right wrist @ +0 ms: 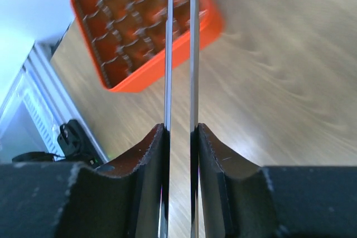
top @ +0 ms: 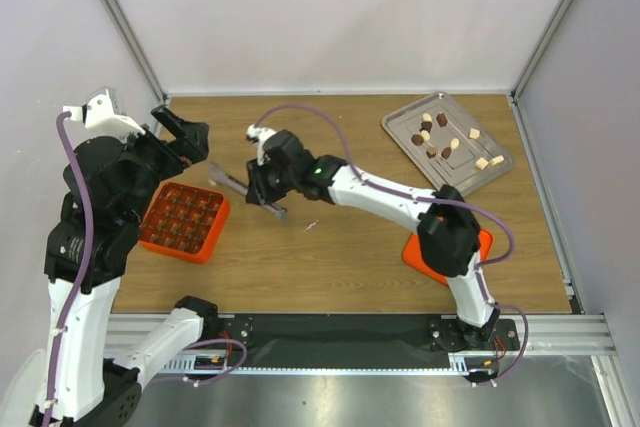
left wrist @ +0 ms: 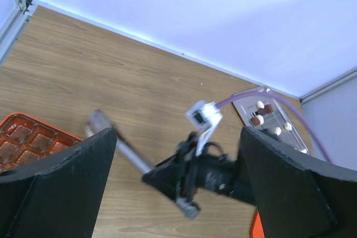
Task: Pack the chocolate
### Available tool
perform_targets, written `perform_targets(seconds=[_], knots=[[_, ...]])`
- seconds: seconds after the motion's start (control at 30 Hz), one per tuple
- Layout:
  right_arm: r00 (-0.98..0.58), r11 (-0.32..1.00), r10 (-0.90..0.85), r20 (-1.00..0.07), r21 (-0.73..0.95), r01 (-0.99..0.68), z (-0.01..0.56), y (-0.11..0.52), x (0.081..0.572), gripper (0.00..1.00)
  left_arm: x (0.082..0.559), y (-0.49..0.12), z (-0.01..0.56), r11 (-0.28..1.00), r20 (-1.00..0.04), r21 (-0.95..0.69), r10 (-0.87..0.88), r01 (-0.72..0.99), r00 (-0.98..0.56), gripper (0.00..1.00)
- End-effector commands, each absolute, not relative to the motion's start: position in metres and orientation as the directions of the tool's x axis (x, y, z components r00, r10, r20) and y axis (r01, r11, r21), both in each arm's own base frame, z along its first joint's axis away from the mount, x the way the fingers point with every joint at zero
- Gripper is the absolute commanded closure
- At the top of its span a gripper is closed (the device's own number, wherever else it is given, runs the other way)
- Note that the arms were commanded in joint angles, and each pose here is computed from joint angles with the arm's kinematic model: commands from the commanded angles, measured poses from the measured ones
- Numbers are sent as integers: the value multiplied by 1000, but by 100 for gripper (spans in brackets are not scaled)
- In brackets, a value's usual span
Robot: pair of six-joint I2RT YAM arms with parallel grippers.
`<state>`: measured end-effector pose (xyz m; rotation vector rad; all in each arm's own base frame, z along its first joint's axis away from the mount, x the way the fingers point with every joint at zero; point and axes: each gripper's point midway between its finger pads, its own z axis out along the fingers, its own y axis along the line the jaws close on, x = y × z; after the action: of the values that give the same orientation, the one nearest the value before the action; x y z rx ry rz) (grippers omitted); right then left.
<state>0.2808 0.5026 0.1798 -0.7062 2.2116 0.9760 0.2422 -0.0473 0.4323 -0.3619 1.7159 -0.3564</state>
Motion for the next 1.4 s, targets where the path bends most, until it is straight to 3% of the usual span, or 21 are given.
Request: perform_targets(seconds=[0.0, 0.4, 0.73, 1.13, 1.37], knots=[[-597, 494, -227, -769, 438, -751, 203, 533, 270, 79, 243, -37, 445, 907, -899, -415, -421, -69, -121, 0], [-617, 529, -313, -722, 407, -744, 150, 535, 254, 79, 247, -40, 437, 912, -903, -405, -410, -62, -128, 0], [-604, 573, -330, -726, 354, -739, 141, 525, 260, 75, 249, -44, 433, 908, -898, -416, -418, -48, -137, 0], [-583, 563, -296, -757, 355, -746, 167, 526, 260, 59, 250, -49, 434, 904, -893, -426, -425, -27, -146, 0], [-559, 588, -259, -788, 331, -738, 194, 522, 270, 58, 245, -54, 442, 900, -890, -435, -429, 7, -156, 0]])
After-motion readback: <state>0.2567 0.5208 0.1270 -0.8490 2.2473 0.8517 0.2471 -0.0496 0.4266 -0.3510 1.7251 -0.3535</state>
